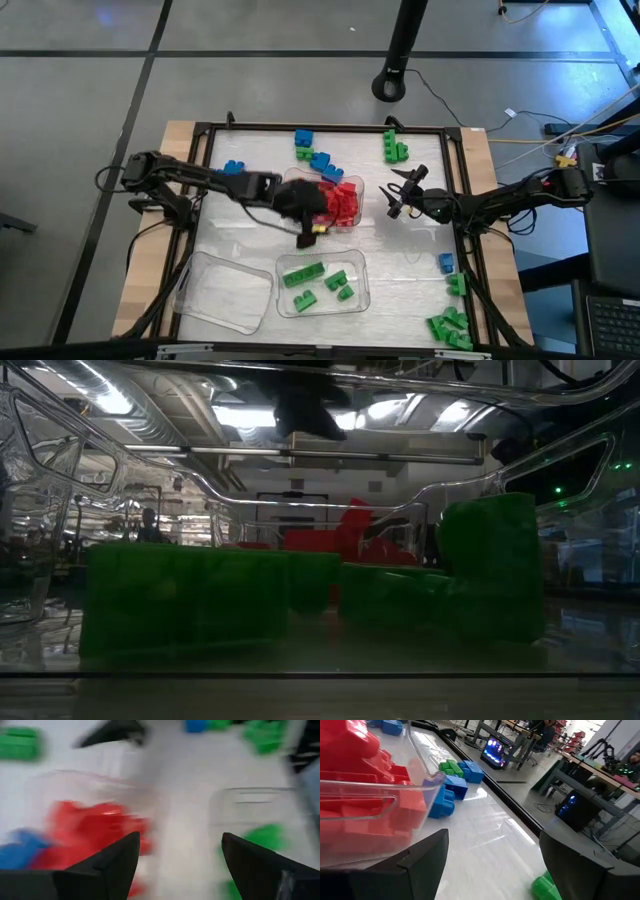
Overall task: Sort blocks
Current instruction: Adjust the top right transparent bin
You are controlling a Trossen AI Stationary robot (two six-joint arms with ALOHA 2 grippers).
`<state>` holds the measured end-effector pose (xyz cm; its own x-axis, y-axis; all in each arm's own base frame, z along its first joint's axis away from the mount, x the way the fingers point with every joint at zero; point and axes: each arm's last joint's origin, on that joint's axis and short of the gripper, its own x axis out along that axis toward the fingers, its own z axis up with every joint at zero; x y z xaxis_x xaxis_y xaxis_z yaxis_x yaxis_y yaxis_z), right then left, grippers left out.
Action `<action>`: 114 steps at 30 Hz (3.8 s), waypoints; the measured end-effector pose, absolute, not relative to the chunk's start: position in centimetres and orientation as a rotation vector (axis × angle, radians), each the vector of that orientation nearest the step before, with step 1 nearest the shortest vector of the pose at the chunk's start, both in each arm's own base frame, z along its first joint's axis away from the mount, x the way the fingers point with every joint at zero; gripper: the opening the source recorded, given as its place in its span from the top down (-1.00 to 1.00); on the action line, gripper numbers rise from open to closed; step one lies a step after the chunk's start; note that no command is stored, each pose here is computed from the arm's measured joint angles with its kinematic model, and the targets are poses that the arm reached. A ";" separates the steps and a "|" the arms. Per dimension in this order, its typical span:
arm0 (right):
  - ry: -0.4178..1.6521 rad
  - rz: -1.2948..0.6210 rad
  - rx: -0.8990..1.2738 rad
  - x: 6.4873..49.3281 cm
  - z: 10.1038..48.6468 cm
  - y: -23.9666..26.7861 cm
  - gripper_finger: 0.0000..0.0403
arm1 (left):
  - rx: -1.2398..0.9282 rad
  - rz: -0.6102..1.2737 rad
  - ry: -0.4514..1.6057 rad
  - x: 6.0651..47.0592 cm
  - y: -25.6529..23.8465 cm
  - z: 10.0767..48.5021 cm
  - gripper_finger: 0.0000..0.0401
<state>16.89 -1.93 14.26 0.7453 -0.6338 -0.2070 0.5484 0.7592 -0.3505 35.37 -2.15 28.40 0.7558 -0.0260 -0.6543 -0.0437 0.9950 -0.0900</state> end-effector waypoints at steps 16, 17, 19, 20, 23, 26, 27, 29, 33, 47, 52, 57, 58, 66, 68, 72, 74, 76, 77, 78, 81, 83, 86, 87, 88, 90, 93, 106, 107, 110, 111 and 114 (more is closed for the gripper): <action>0.413 -0.922 -0.419 16.3 14.3 -2.5 -0.55 | 0.139 0.534 0.877 32.3 15.7 27.3 -0.34; 0.430 -0.936 -0.430 16.2 14.2 -2.5 -0.55 | 0.133 0.546 0.905 32.0 16.5 26.8 -0.34; 0.447 -0.958 -0.450 16.1 14.1 -2.6 -0.55 | 0.130 0.549 0.966 31.9 17.6 25.5 -0.34; 0.455 -0.970 -0.460 16.1 14.1 -2.6 -0.55 | 0.129 0.545 0.994 32.0 17.9 24.8 -0.34; 0.467 -0.986 -0.475 16.0 14.1 -2.7 -0.55 | 0.145 0.517 1.061 32.6 18.6 22.7 -0.34; 0.483 -0.999 -0.486 16.0 14.1 -3.1 -0.55 | 0.186 0.496 1.149 33.0 19.3 20.4 -0.34; 0.488 -0.996 -0.488 16.0 14.1 -3.3 -0.55 | 0.195 0.489 1.169 33.1 19.4 19.9 -0.34; 0.497 -0.984 -0.486 16.0 14.0 -3.5 -0.55 | 0.223 0.479 1.200 33.2 19.6 19.1 -0.34; 0.509 -0.958 -0.476 15.9 13.9 -4.1 -0.55 | 0.259 0.451 1.232 33.3 19.7 18.5 -0.34; 0.513 -0.959 -0.455 15.8 13.8 -4.9 -0.55 | 0.205 0.489 1.158 33.1 19.9 21.0 -0.34; 0.510 -0.957 -0.454 15.8 13.8 -4.9 -0.55 | 0.038 0.443 1.055 32.5 22.2 22.9 -0.34; 0.509 -0.940 -0.452 15.9 13.8 -4.9 -0.55 | -0.049 0.466 1.072 30.8 24.4 22.4 -0.34; 0.509 -0.939 -0.452 15.9 13.8 -4.9 -0.55 | -0.069 0.461 1.083 30.5 24.6 22.1 -0.34; 0.507 -0.940 -0.452 15.9 13.8 -4.9 -0.55 | -0.002 0.393 1.140 31.6 23.9 20.5 -0.34; 0.507 -0.941 -0.452 15.9 13.8 -4.9 -0.55 | 0.019 0.375 1.145 31.8 23.6 20.5 -0.34; 0.507 -0.941 -0.452 15.9 13.8 -4.9 -0.55 | 0.089 0.337 1.157 32.2 23.1 20.5 -0.34; 0.508 -0.940 -0.452 15.9 13.8 -4.9 -0.55 | 0.145 0.357 1.166 32.5 22.9 20.6 -0.34; 0.507 -0.934 -0.451 15.9 13.8 -4.9 -0.55 | 0.163 0.366 1.177 32.8 22.6 21.0 -0.34; 0.507 -0.934 -0.451 15.9 13.8 -4.9 -0.55 | 0.164 0.365 1.167 33.1 22.4 21.2 -0.34; 0.507 -0.934 -0.451 15.9 13.8 -4.9 -0.55 | 0.163 0.364 1.154 33.4 22.2 21.6 -0.34; 0.507 -0.934 -0.451 15.9 13.8 -4.9 -0.55 | 0.139 0.329 1.150 33.9 21.2 22.4 -0.34; 0.507 -0.934 -0.452 15.9 13.8 -4.9 -0.55 | 0.118 0.314 1.162 34.1 20.7 22.2 -0.34; 0.507 -0.934 -0.452 15.9 13.8 -4.9 -0.55 | 0.103 0.362 1.203 34.1 21.1 21.2 -0.34; 0.507 -0.934 -0.452 15.9 13.8 -4.9 -0.55 | 0.104 0.388 1.209 34.0 21.6 21.0 -0.34; 0.508 -0.934 -0.452 15.9 13.8 -4.9 -0.55 | 0.101 0.404 1.219 33.8 22.1 20.6 -0.34; 0.509 -0.933 -0.452 15.9 13.8 -4.9 -0.55 | 0.091 0.430 1.223 33.6 23.1 20.1 -0.34; 0.508 -0.925 -0.452 15.9 13.8 -4.8 -0.55 | 0.096 0.430 1.263 33.1 23.6 19.6 -0.34; 0.506 -0.931 -0.452 15.9 13.8 -4.8 -0.55 | 0.149 0.338 1.365 32.5 23.0 19.3 -0.34; 0.506 -0.931 -0.452 15.9 13.8 -4.8 -0.55 | 0.146 0.343 1.363 32.5 23.1 19.3 -0.34; 0.506 -0.931 -0.452 15.9 13.8 -4.8 -0.55 | 0.140 0.361 1.344 32.4 22.7 20.2 -0.34; 0.506 -0.931 -0.452 15.9 13.8 -4.8 -0.55 | 0.144 0.372 1.321 32.5 22.5 20.9 -0.34; 0.506 -0.932 -0.452 15.9 13.8 -4.8 -0.55 | 0.147 0.410 1.238 32.4 21.7 23.6 -0.34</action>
